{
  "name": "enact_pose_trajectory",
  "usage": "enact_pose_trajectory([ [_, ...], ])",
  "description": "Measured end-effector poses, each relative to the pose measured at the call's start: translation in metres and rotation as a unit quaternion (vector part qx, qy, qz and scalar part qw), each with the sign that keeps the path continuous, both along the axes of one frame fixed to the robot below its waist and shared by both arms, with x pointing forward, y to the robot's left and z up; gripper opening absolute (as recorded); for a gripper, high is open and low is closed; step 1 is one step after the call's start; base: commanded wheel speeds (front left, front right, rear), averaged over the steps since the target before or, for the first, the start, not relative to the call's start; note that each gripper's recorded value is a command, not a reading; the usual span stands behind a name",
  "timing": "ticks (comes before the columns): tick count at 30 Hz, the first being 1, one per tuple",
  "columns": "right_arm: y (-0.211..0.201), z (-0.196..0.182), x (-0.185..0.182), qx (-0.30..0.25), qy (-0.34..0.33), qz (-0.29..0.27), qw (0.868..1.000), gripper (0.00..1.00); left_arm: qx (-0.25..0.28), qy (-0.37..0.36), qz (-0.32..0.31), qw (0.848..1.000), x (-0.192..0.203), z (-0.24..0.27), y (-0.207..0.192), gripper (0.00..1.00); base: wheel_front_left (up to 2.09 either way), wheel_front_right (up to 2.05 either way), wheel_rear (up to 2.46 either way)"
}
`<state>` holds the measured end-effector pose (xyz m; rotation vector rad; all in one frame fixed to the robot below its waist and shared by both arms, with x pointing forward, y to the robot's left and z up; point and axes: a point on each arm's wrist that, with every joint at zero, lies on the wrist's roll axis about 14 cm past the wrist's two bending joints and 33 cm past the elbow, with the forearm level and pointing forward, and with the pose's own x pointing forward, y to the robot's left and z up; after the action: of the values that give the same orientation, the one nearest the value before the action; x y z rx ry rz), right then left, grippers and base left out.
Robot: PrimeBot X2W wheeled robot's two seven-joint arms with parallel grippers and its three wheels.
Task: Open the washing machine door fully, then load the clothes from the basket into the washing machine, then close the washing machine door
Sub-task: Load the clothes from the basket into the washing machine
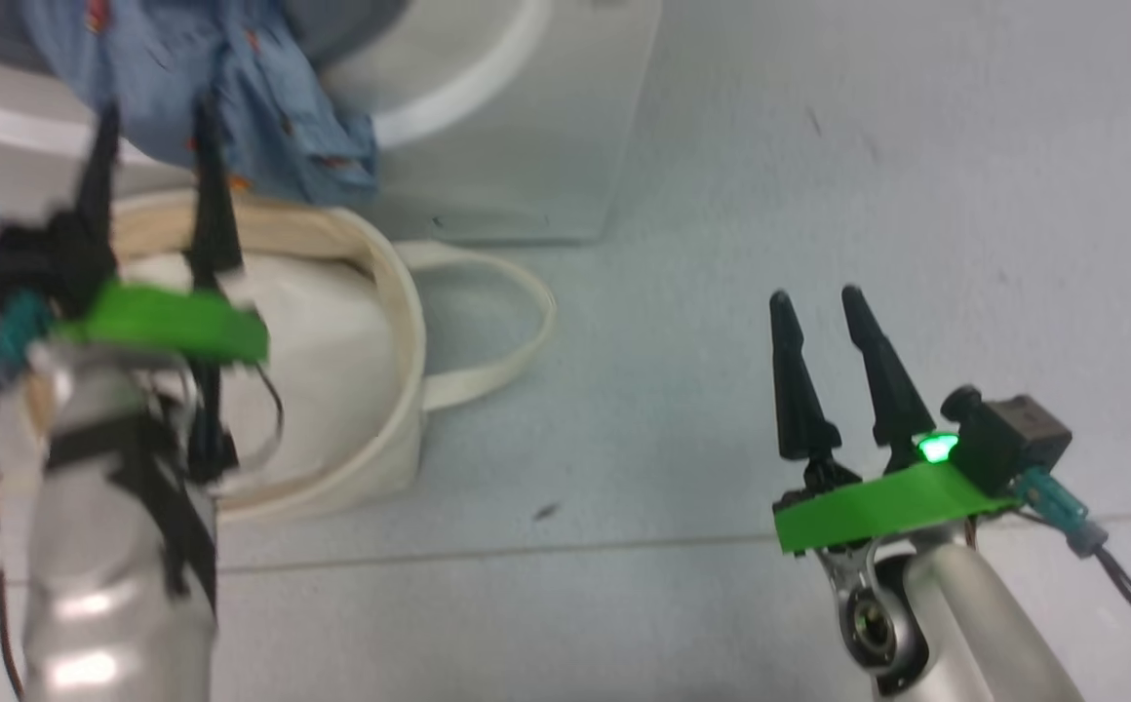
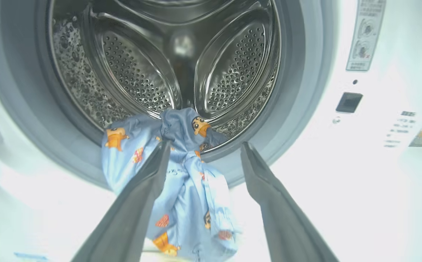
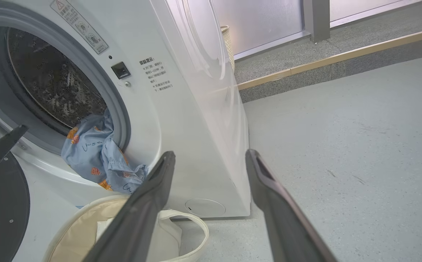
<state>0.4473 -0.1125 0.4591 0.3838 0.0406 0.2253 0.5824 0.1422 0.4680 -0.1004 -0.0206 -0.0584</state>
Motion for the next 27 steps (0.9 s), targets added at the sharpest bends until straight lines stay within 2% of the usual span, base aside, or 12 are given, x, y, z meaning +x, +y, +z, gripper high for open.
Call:
enact_pose_trajectory([
  [8,0.004,0.027,-0.028,0.005,-0.023,0.002,1.0,1.0,-0.004,0.007,0.017,1.0,-0.069,0.009,0.018,1.0,0.0,0.0,0.0],
  [15,0.006,0.046,-0.057,0.008,-0.044,0.004,0.999,1.0,-0.027,0.004,0.036,0.999,-0.132,0.02,0.019,1.0,0.0,0.0,0.0],
  [21,0.008,0.053,-0.074,0.009,-0.052,0.006,0.999,1.0,-0.017,0.0,0.042,0.999,-0.164,0.024,0.018,1.0,0.0,0.0,0.0],
  [27,0.012,0.055,-0.082,0.009,-0.054,0.011,0.998,1.0,-0.003,-0.025,0.021,0.999,-0.177,0.04,0.005,1.0,0.0,0.0,0.0],
])
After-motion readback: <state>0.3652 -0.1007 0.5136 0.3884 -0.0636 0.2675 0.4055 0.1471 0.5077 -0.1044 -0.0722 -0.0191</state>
